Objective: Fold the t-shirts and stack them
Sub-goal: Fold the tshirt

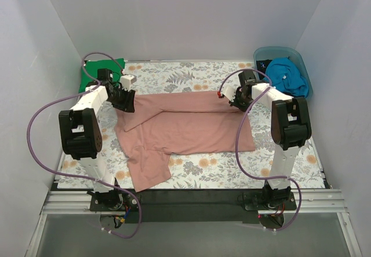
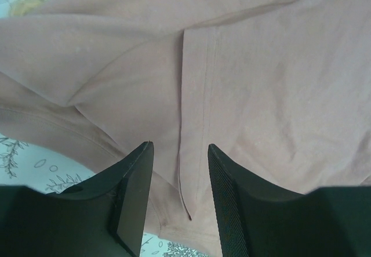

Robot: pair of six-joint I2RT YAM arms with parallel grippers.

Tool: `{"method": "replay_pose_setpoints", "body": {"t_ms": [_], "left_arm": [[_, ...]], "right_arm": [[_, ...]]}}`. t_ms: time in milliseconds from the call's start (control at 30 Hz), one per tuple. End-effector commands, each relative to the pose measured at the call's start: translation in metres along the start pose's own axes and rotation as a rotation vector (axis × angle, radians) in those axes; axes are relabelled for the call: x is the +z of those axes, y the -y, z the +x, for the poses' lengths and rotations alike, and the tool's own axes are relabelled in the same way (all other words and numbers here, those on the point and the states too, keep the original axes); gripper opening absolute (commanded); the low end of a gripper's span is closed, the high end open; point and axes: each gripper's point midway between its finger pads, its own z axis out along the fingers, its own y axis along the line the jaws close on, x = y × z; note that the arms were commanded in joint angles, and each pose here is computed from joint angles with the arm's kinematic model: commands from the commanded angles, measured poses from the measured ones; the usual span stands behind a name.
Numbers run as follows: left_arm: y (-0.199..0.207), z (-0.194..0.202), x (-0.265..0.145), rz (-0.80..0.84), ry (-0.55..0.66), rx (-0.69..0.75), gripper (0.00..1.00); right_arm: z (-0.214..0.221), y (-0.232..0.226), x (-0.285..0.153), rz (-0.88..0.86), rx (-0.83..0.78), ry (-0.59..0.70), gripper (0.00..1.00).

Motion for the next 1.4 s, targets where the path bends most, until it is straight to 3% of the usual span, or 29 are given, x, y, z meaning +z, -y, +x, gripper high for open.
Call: {"method": "replay_pose_setpoints", "body": {"t_ms": [0,500,633,667,767,933,1367], "left_arm": [[0.005,0.013,-0.013,-0.014,-0.037,0.059,0.41],[0.0,0.062,0.001,-0.054,-0.19,0.081,0.42],[0.002,0.064,0.001,-0.049,-0.2,0.082,0.34],[0.001,0.062,-0.001,-0.048,-0.194,0.085,0.26],[0.008,0.061,-0.005,-0.013,-0.206,0.073,0.13],[0.015,0.054,-0.01,0.032,-0.217,0.053,0.01],[0.022,0.015,-0.049,0.028,-0.159,0.086,0.0]], "right_arm": [[-0.017,0.021,-0.019,0.064,-0.023,0.05,0.01],[-0.027,0.039,-0.026,0.108,-0.037,0.054,0.01],[-0.027,0.042,-0.023,0.112,-0.041,0.047,0.01],[-0.027,0.044,-0.023,0.116,-0.041,0.046,0.01],[-0.031,0.052,-0.025,0.131,-0.043,0.053,0.01],[-0.039,0.064,-0.029,0.153,-0.052,0.064,0.01],[-0.057,0.089,-0.052,0.224,-0.082,0.104,0.01]]}}
